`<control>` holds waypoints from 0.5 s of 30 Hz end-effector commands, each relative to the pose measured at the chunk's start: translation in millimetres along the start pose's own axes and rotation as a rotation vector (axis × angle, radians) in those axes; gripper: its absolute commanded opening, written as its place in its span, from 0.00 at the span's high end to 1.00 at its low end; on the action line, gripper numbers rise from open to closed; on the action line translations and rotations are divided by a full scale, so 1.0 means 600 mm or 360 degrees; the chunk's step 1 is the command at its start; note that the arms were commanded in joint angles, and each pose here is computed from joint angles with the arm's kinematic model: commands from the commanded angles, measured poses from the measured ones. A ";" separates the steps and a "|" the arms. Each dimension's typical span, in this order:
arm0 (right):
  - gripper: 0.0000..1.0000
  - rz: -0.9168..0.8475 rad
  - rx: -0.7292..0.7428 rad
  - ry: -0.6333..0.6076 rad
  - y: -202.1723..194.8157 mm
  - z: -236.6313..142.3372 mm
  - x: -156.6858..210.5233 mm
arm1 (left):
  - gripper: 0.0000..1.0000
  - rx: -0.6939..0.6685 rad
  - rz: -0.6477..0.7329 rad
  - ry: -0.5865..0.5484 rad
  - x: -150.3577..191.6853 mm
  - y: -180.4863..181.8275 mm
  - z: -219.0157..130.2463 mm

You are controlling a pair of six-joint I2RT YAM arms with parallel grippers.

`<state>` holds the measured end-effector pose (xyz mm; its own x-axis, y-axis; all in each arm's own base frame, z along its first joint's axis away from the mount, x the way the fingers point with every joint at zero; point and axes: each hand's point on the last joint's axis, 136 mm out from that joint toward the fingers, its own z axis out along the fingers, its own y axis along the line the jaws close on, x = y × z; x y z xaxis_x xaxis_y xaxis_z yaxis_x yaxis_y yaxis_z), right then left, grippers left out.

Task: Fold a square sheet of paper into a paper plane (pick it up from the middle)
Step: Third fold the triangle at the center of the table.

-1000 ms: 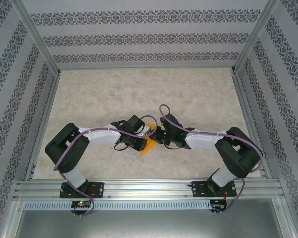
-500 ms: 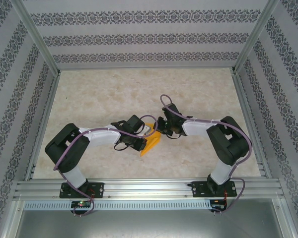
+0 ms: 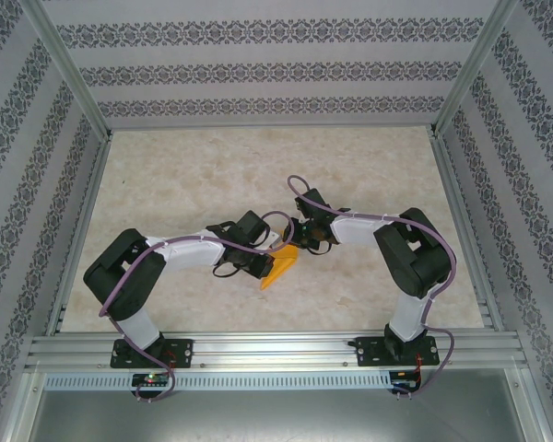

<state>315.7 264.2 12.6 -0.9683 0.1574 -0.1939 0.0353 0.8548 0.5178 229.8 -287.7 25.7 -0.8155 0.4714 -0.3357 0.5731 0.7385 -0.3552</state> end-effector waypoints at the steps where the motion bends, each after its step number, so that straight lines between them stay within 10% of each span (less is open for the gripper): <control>1: 0.91 -0.0006 0.0141 0.0120 -0.040 0.016 0.033 | 0.93 0.0006 0.0023 0.0009 -0.006 0.005 0.000; 15: 0.88 0.0008 0.0072 0.0074 -0.021 -0.002 0.022 | 0.94 -0.0066 -0.0014 0.0090 0.017 0.026 0.019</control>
<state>315.6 264.1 12.8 -0.9687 0.1529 -0.1954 0.0309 0.8557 0.5165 227.8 -285.5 17.8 -0.8200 0.4799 -0.3119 0.5688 0.7442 -0.3502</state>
